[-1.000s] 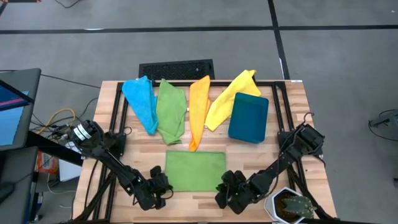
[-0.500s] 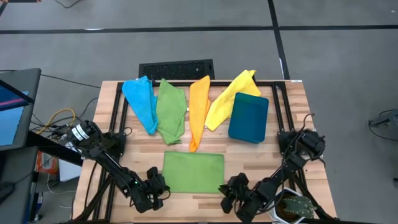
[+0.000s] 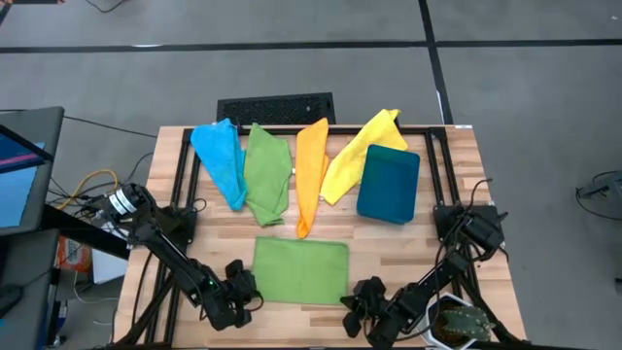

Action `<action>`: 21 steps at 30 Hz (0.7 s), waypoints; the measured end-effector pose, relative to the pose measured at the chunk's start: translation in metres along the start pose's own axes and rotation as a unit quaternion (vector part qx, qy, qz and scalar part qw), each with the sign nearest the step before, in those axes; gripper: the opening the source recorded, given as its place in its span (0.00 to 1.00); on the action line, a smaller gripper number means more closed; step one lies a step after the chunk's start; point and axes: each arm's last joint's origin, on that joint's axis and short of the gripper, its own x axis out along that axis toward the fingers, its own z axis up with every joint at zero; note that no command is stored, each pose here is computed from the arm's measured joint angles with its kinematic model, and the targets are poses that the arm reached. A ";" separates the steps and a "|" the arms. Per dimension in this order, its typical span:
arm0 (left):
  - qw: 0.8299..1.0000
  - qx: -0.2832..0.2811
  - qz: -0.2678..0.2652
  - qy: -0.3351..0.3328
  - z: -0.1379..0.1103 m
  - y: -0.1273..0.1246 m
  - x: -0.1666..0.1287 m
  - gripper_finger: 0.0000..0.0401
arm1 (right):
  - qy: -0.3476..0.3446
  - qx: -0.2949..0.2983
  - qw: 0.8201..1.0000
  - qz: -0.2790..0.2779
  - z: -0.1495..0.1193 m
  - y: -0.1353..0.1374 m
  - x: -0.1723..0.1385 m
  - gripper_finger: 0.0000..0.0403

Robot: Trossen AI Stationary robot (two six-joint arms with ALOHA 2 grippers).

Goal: Fold microfiber towels
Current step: Fold the bottom green microfiber cloth

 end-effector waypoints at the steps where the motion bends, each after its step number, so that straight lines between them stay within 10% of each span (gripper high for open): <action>1: 1.000 0.003 0.004 0.003 0.001 0.002 -0.004 0.00 | 0.001 0.000 1.000 -0.001 0.000 0.000 0.000 0.03; 12: 0.985 -0.047 -0.036 -0.160 0.032 -0.009 -0.033 0.00 | -0.020 -0.034 0.999 0.032 0.016 0.016 -0.006 0.09; 21: 0.967 -0.003 -0.079 -0.242 0.065 -0.019 0.007 0.00 | -0.013 -0.121 0.991 0.054 0.041 0.039 -0.013 0.11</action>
